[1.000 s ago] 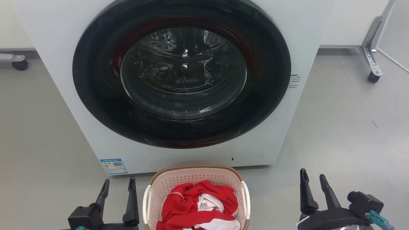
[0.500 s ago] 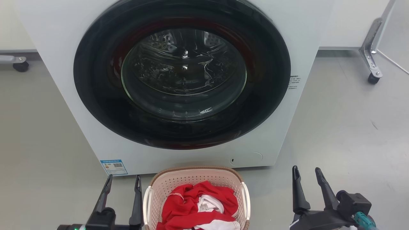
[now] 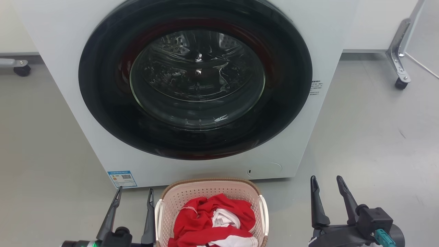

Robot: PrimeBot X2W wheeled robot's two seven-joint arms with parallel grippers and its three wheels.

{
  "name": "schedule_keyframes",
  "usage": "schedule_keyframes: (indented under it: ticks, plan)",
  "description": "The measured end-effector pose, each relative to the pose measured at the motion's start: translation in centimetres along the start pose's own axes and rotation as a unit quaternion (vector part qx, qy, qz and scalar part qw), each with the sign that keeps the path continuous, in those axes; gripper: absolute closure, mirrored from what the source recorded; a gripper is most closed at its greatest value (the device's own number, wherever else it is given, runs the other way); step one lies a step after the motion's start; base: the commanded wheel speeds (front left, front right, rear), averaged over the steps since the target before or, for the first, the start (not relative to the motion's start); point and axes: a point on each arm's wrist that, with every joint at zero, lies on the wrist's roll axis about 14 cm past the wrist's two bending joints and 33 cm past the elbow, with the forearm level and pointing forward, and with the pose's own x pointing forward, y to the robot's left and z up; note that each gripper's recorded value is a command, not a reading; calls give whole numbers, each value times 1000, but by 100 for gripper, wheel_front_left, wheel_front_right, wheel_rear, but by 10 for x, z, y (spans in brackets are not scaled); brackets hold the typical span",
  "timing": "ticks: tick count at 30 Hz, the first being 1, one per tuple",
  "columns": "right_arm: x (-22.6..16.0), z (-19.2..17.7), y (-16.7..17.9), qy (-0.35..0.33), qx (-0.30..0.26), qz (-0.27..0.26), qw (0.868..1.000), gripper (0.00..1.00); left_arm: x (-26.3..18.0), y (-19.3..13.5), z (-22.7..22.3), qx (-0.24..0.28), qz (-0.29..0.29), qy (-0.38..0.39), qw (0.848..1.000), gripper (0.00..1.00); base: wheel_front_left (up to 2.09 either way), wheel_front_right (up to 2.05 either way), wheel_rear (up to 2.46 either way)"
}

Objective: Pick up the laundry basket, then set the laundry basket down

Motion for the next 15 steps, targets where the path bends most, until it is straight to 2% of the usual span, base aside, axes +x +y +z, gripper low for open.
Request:
schedule_keyframes:
  ticks: [15]
  plan:
    - [1,2,0,-3,3,0,1000,0,1,0,0,-5,3,1,1000,0,0,0,0]
